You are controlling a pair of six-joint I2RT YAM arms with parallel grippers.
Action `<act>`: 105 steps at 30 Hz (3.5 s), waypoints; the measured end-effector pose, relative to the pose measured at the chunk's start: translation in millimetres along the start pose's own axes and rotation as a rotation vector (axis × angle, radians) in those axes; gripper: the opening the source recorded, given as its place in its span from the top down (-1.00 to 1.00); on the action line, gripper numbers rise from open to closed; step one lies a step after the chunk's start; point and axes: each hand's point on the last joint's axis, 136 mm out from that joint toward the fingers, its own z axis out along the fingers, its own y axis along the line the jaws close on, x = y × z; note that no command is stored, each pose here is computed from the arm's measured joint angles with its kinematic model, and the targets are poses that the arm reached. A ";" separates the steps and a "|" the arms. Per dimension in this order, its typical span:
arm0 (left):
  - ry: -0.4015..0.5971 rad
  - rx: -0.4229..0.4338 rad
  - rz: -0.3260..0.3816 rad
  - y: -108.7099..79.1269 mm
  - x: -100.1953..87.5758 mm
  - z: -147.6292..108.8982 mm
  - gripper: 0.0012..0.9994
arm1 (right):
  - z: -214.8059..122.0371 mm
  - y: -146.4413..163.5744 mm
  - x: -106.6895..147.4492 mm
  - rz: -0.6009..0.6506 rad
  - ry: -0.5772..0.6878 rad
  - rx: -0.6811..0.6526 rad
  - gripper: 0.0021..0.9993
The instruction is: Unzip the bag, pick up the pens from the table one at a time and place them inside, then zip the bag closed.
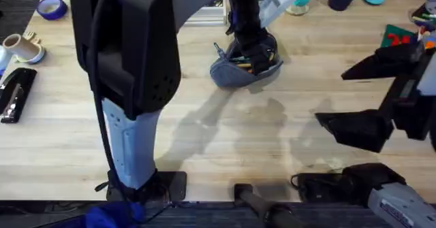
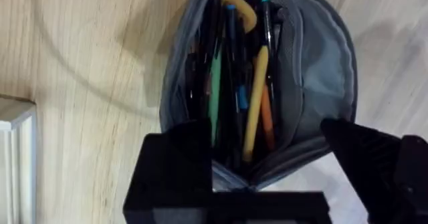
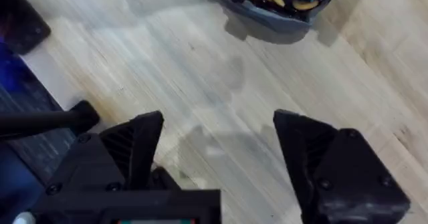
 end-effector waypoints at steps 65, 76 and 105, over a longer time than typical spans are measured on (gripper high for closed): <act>-0.190 -0.187 -0.168 -92.9 119.6 -210.2 -1.00 | -0.4 7.7 10.9 0.023 0.043 -0.030 -1.00; -0.378 -0.335 -0.173 -128.6 160.8 -216.5 -0.99 | -0.4 7.7 10.9 0.023 0.043 -0.030 -1.00; -0.451 -0.370 -0.146 -125.0 189.6 -157.2 -0.99 | -0.4 7.8 10.9 0.023 0.043 -0.030 -1.00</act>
